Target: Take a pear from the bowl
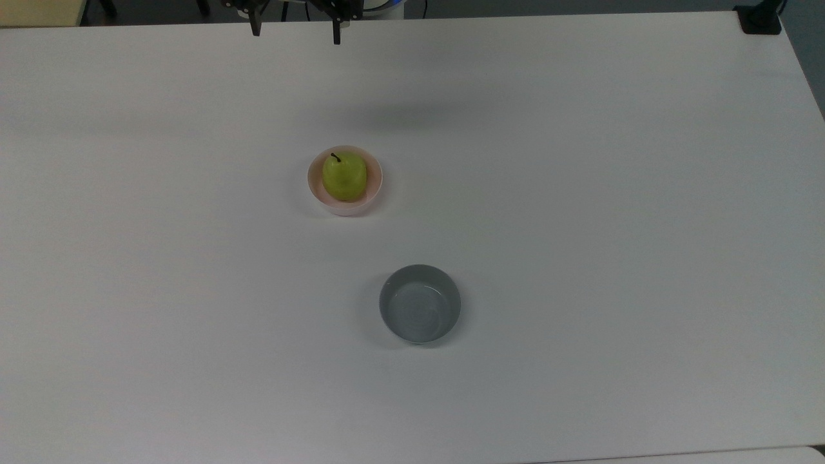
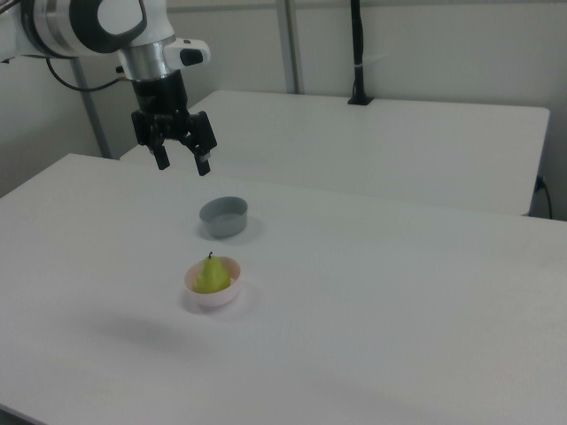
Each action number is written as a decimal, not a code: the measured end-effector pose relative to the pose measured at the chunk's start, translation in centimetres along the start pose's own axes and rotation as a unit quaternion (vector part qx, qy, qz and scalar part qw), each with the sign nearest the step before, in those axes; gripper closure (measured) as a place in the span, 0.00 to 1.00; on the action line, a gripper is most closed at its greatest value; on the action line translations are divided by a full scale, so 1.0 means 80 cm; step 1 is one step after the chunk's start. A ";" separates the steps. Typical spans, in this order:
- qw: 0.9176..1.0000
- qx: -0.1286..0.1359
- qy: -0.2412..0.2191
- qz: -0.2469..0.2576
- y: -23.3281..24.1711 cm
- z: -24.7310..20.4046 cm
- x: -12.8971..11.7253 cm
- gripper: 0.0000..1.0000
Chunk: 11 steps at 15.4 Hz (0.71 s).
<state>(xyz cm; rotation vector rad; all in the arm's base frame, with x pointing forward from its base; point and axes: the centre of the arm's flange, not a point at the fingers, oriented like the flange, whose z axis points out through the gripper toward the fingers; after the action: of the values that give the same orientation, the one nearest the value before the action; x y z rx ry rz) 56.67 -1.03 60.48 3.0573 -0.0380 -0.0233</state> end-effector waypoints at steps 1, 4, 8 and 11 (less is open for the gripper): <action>1.000 0.000 0.000 0.000 0.000 0.000 0.000 0.00; 1.000 0.000 -0.002 0.000 0.000 0.003 0.000 0.00; 1.000 0.000 -0.007 -0.025 -0.007 0.022 0.004 0.00; 0.997 0.001 -0.020 -0.069 -0.009 0.037 0.003 0.00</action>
<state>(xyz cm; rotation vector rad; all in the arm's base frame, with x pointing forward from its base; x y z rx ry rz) 56.91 -0.56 57.49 3.0547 0.1717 -0.0920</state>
